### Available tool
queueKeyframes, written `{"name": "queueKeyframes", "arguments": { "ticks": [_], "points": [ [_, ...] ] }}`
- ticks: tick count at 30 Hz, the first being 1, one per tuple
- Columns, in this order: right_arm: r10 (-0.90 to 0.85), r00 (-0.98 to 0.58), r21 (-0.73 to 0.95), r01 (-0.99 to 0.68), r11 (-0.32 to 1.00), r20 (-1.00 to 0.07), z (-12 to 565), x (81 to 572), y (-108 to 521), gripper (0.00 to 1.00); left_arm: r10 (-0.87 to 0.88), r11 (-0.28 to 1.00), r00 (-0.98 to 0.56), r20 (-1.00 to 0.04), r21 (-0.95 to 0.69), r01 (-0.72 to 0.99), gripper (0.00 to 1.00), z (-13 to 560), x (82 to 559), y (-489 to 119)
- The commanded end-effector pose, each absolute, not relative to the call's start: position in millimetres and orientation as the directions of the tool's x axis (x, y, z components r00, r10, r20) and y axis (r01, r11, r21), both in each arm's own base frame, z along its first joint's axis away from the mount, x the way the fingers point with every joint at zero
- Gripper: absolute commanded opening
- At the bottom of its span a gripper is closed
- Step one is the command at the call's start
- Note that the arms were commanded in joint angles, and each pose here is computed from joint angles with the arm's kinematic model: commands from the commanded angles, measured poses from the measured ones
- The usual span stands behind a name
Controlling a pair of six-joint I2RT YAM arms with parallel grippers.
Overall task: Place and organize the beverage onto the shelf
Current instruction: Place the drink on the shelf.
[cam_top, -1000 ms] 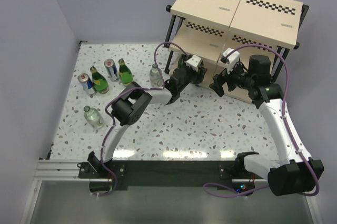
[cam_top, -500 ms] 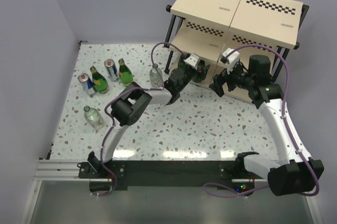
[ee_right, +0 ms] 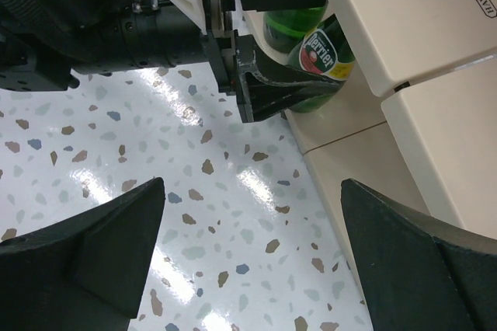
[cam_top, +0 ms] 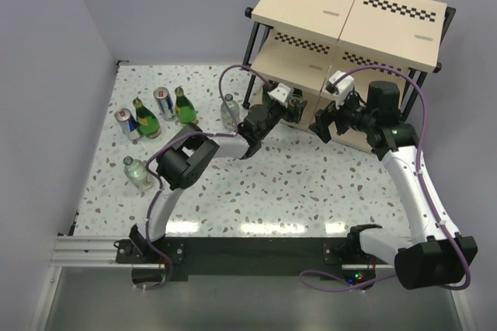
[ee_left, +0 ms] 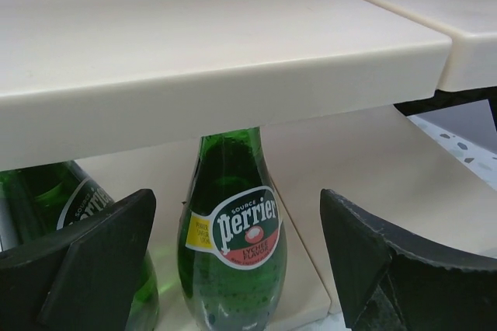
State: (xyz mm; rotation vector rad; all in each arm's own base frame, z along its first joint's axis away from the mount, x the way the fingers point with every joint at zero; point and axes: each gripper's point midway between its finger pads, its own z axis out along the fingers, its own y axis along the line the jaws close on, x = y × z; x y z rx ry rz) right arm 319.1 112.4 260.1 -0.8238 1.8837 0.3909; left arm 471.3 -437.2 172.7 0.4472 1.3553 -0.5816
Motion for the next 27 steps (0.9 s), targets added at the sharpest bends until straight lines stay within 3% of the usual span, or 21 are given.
{"name": "queueKeyframes", "arguments": {
  "ticks": [1,8,14,20,23,27],
  "points": [
    [-0.351,-0.216,-0.109,-0.696,0.710,-0.911,278,325,116,0.99,-0.200,0.772,0.198,-0.959,-0.030,0.635,0.92,223,460,-432],
    [-0.351,-0.217,-0.107,-0.697,0.709,-0.911,277,325,116,0.99,-0.186,0.763,0.185,-0.965,-0.023,0.646,0.93,221,448,-426],
    [-0.351,-0.216,-0.107,-0.698,0.708,-0.911,277,324,116,0.99,-0.174,0.752,0.168,-0.970,-0.021,0.659,0.85,215,437,-421],
    [-0.350,-0.217,-0.107,-0.696,0.710,-0.911,277,325,115,0.99,-0.168,0.754,0.145,-0.975,-0.032,0.656,0.69,205,431,-414],
    [-0.350,-0.217,-0.107,-0.697,0.709,-0.911,277,324,115,0.99,-0.168,0.748,0.121,-0.978,-0.046,0.662,0.49,196,430,-414],
    [-0.350,-0.218,-0.106,-0.697,0.709,-0.911,277,325,116,0.99,-0.179,0.734,0.099,-0.979,-0.066,0.675,0.33,187,427,-418]
  ]
}}
